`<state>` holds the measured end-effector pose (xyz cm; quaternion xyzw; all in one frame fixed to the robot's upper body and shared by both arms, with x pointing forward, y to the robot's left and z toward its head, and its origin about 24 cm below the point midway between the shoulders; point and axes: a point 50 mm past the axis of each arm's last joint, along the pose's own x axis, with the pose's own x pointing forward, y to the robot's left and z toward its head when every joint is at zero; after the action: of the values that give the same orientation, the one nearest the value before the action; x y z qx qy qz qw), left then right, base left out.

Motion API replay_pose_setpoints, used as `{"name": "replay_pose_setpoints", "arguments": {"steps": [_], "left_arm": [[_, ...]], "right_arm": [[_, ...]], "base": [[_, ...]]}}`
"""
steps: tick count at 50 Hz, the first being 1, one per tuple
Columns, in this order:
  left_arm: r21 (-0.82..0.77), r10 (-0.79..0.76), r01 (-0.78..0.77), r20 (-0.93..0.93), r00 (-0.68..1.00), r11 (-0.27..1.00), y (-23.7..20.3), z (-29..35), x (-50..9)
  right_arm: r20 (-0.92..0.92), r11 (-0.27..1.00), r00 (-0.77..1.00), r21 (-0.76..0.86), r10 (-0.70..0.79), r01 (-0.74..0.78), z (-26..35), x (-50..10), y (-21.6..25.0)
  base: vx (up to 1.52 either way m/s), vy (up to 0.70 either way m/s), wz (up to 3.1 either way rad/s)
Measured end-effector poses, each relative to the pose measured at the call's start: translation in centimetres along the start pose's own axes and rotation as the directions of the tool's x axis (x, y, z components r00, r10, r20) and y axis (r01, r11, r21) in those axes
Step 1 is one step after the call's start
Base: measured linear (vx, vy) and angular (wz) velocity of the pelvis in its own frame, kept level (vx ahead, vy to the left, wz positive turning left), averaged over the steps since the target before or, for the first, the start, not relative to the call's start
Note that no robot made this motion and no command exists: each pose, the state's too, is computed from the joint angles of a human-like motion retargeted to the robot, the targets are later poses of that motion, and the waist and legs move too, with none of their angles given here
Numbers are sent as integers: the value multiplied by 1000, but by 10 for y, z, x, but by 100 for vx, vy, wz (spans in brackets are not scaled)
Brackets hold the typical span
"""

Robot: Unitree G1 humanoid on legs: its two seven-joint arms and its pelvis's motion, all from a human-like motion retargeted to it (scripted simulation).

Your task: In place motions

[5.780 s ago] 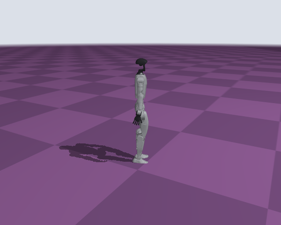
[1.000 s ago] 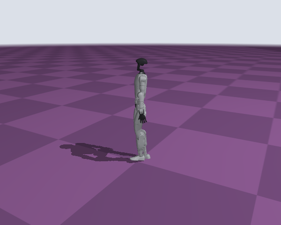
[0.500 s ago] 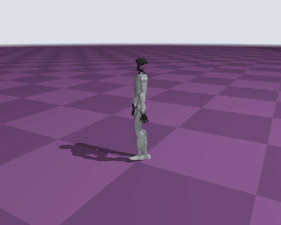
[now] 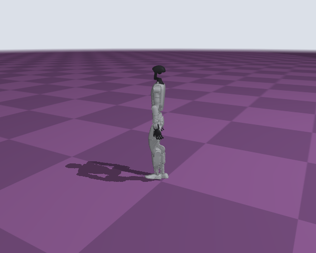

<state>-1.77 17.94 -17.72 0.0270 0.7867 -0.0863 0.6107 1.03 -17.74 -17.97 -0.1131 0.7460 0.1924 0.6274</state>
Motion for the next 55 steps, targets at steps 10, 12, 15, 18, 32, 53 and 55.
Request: {"name": "replay_pose_setpoints", "arguments": {"steps": [10,12,15,18,32,53,55], "left_arm": [[-45,-6,7,18,1000,999,0,1,0],[-52,-12,13,28,1000,999,-1,3,0],[-39,-13,14,40,999,999,0,6,0],[-32,-8,9,52,999,999,1,9,-1],[-38,-19,21,53,998,999,1,7,0],[-55,-62,63,8,998,997,-10,-13,5],[-57,-63,64,9,998,996,-11,-13,5]], "right_arm": [[46,997,999,-72,9,-6,19,-2,2],[46,997,999,-78,8,-5,20,-2,1],[46,997,999,-71,3,1,20,-3,0],[32,998,999,-67,1,1,16,-2,-1],[-44,1000,999,-28,-4,3,-9,0,-1],[33,998,999,-66,-19,21,14,-3,-6],[30,998,999,-64,-22,24,13,-3,-6]], "base": [[19,-19,-22],[5,-7,-125],[1,-1,0],[2,0,3],[1,1,8],[-13,9,21],[-32,3,43]]}}
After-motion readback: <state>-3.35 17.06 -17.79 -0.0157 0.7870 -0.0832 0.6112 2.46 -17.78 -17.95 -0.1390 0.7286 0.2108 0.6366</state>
